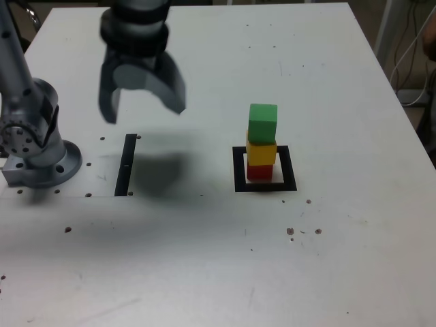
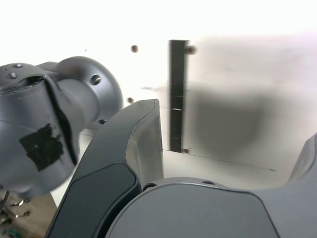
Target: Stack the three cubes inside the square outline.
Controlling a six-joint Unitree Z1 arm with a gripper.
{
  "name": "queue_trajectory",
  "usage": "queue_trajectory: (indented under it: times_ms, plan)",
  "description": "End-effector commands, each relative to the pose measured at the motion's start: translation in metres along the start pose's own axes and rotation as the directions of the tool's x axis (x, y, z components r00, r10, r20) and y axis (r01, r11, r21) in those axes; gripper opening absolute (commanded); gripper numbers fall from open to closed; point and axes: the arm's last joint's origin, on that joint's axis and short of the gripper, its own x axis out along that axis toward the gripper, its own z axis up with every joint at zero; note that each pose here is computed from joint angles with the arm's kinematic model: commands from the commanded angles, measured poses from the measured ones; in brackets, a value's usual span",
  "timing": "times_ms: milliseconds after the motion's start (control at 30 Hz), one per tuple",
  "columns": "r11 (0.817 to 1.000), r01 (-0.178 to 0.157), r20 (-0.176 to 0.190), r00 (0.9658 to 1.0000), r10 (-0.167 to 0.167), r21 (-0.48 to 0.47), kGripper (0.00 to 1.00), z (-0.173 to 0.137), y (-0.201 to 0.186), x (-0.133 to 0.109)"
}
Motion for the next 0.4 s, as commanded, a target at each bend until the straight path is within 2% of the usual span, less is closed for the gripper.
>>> queue_trajectory:
  times_ms: [0, 367]
  plan:
    - [1.0, 0.009, 0.007, 0.9999, -0.009, -0.006, 1.0, -0.005, 0.0, 0.006]
    - [0.999, 0.047, -0.016, 0.9988, -0.047, -0.011, 1.0, -0.019, -0.005, 0.057]
